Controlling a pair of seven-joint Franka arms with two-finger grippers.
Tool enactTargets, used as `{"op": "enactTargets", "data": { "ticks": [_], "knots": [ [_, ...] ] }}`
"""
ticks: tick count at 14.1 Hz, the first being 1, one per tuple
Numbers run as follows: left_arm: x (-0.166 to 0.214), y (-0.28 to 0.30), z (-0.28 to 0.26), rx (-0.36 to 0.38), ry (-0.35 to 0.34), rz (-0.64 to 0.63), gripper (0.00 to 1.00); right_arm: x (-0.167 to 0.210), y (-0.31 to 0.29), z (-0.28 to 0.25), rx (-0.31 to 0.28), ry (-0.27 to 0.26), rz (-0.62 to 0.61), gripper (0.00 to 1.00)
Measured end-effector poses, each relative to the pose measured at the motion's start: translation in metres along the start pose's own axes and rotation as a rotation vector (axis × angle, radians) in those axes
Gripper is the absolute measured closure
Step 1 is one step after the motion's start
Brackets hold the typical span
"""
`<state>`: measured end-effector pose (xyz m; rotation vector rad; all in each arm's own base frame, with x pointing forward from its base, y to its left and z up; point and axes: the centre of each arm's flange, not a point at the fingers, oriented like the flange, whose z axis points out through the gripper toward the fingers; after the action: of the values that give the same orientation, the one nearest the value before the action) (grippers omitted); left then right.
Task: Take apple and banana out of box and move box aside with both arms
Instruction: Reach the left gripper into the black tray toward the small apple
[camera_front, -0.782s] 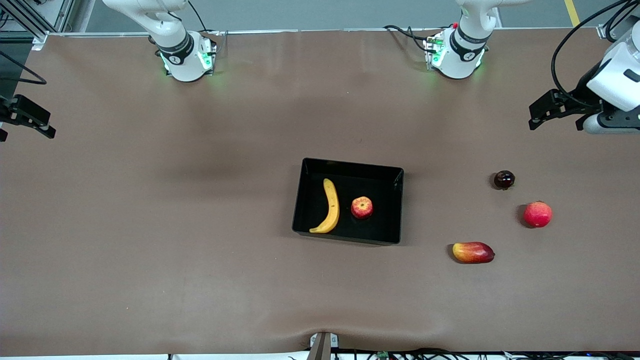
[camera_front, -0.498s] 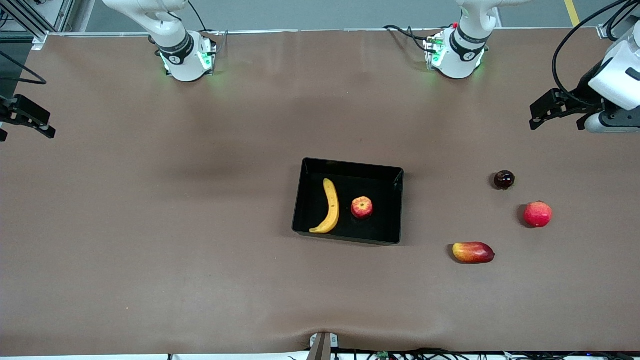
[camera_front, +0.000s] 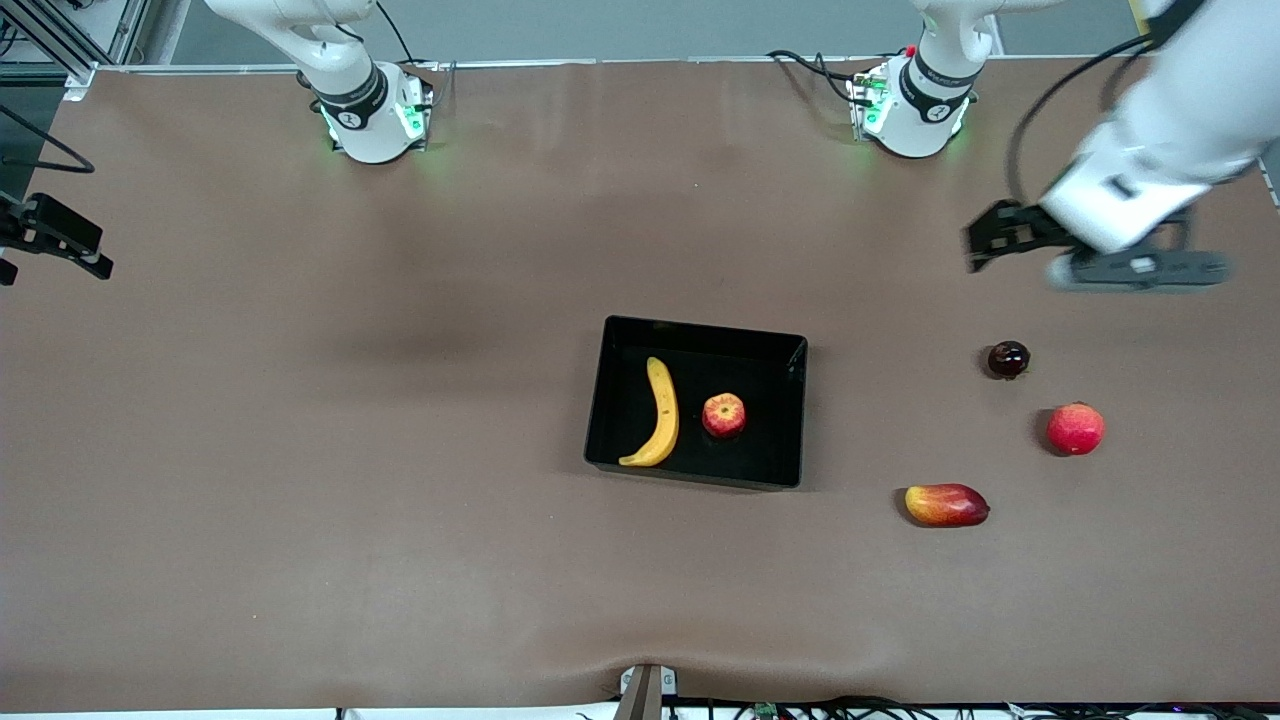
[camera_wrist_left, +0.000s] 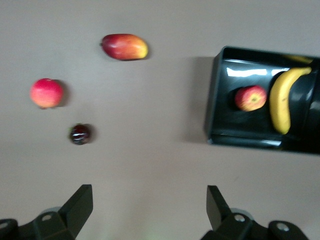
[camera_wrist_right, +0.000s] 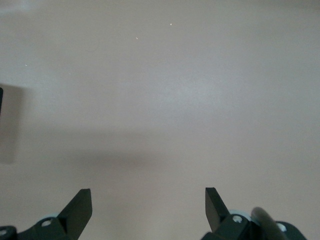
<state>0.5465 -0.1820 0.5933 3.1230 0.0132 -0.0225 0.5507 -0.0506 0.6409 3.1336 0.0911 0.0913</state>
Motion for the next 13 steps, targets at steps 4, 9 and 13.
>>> {"op": "enactTargets", "data": {
  "ticks": [4,9,13],
  "knots": [
    [0.009,0.088,0.077,-0.021,0.019,-0.067,0.0,0.008,0.006,0.02,0.003,-0.035,0.009,0.0],
    [0.037,0.147,0.187,-0.028,0.056,-0.144,0.0,0.013,0.012,0.036,0.005,-0.064,0.019,0.0],
    [0.051,0.186,0.272,0.009,0.018,-0.192,0.0,0.014,0.024,0.044,0.006,-0.078,0.04,0.0]
  ]
}}
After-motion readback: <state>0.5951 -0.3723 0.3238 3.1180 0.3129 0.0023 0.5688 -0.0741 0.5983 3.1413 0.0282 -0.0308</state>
